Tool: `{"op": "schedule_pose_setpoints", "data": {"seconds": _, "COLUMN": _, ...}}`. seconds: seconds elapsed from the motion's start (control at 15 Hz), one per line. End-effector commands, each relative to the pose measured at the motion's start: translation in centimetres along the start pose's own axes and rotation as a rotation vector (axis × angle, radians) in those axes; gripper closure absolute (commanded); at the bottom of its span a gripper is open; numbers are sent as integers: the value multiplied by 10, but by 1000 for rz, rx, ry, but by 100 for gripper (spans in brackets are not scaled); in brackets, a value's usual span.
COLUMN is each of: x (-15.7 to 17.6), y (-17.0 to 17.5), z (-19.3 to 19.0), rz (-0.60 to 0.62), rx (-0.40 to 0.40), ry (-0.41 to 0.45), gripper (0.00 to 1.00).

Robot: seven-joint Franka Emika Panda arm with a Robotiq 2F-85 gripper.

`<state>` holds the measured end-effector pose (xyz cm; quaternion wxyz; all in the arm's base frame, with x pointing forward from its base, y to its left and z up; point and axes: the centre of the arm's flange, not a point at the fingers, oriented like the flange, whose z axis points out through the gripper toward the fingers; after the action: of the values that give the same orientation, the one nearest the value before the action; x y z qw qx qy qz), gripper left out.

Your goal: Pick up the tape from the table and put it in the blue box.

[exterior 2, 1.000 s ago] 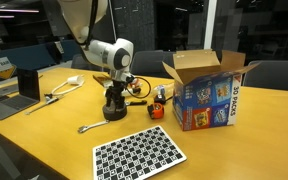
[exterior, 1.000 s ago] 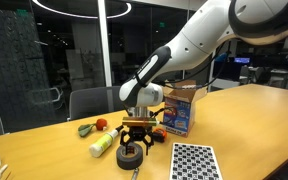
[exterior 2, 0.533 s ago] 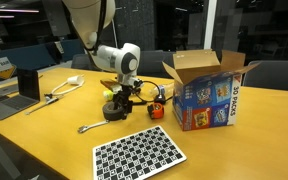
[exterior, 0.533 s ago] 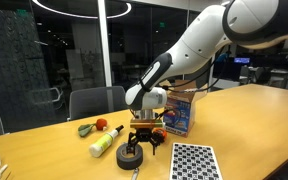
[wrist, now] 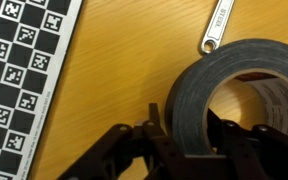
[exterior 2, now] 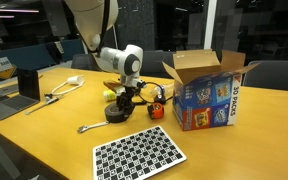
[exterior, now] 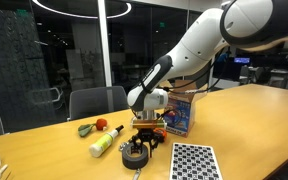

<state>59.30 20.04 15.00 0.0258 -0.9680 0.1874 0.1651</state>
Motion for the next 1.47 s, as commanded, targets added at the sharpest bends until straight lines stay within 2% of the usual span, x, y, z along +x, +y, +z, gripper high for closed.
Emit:
{"op": "schedule_pose_setpoints", "data": {"seconds": 0.0, "x": 7, "y": -1, "z": -9, "rz": -5, "rx": -1, "ry": 12, "gripper": 87}}
{"op": "schedule_pose_setpoints", "data": {"seconds": 0.07, "x": 5, "y": -1, "z": -12, "rz": -2, "rx": 0, "ry": 11, "gripper": 89}}
{"op": "schedule_pose_setpoints", "data": {"seconds": 0.13, "x": 2, "y": -1, "z": -15, "rz": 0, "rx": 1, "ry": 12, "gripper": 84}}
{"op": "schedule_pose_setpoints", "data": {"seconds": 0.33, "x": -6, "y": -5, "z": -35, "rz": 0, "rx": 11, "ry": 26, "gripper": 84}}
{"op": "schedule_pose_setpoints", "data": {"seconds": 0.67, "x": -32, "y": -13, "z": -116, "rz": -25, "rx": 7, "ry": 104, "gripper": 84}}
{"op": "schedule_pose_setpoints", "data": {"seconds": 0.93, "x": -54, "y": 0, "z": -200, "rz": -14, "rx": -13, "ry": 229, "gripper": 85}}
{"op": "schedule_pose_setpoints", "data": {"seconds": 1.2, "x": -63, "y": 36, "z": -290, "rz": 56, "rx": -41, "ry": 408, "gripper": 85}}
{"op": "schedule_pose_setpoints", "data": {"seconds": 1.4, "x": -64, "y": 70, "z": -358, "rz": 118, "rx": -94, "ry": 540, "gripper": 85}}
